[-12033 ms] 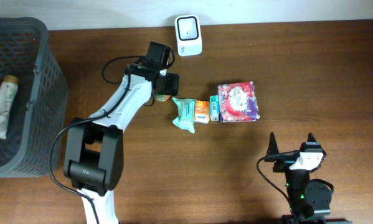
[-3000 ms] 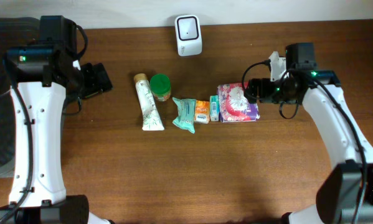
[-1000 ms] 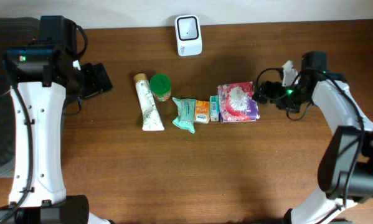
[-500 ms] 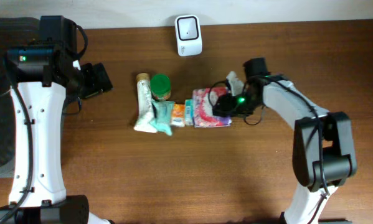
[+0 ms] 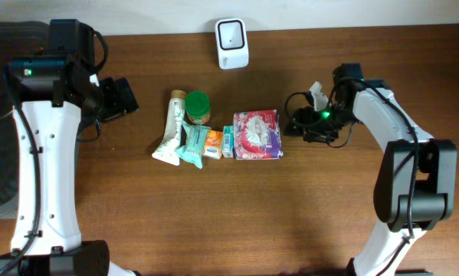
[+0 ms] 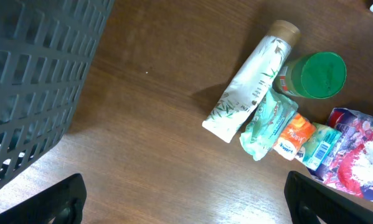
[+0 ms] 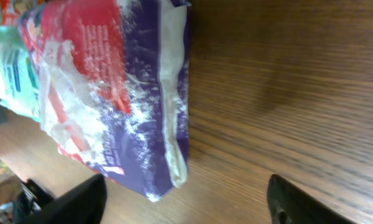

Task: Scan the item barcode

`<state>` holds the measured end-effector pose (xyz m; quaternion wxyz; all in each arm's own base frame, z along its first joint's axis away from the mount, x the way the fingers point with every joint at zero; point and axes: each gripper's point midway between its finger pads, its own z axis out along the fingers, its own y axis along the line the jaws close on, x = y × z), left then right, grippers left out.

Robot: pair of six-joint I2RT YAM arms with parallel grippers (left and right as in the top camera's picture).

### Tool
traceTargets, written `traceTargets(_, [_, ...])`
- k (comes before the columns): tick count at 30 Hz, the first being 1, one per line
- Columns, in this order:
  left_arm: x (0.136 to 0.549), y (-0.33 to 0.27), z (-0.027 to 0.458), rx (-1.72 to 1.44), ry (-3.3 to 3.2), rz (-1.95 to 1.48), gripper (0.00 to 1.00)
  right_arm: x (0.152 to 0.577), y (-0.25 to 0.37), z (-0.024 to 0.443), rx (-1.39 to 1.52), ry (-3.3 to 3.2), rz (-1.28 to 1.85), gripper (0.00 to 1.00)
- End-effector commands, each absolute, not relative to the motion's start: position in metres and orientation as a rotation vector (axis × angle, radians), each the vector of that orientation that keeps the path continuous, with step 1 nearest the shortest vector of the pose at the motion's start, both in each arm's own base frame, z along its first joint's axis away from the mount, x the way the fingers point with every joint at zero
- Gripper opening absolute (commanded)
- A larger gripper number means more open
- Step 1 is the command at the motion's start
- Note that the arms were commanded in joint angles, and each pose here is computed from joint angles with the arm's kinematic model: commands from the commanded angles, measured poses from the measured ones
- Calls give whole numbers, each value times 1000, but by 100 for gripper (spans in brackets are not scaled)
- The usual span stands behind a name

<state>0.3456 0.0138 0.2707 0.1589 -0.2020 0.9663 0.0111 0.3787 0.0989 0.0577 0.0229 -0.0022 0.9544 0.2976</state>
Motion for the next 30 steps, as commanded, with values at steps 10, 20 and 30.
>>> traceTargets(10, [342,16,276,-591,2743,37,99,368,131,43,-121,2950,966,80])
traceTargets(20, [342,16,276,-591,2742,36,99,355,140,13,-74,2897,1080,52])
traceTargets(30, [342,16,276,-591,2742,36,99,383,76,69,116,2880,1060,4])
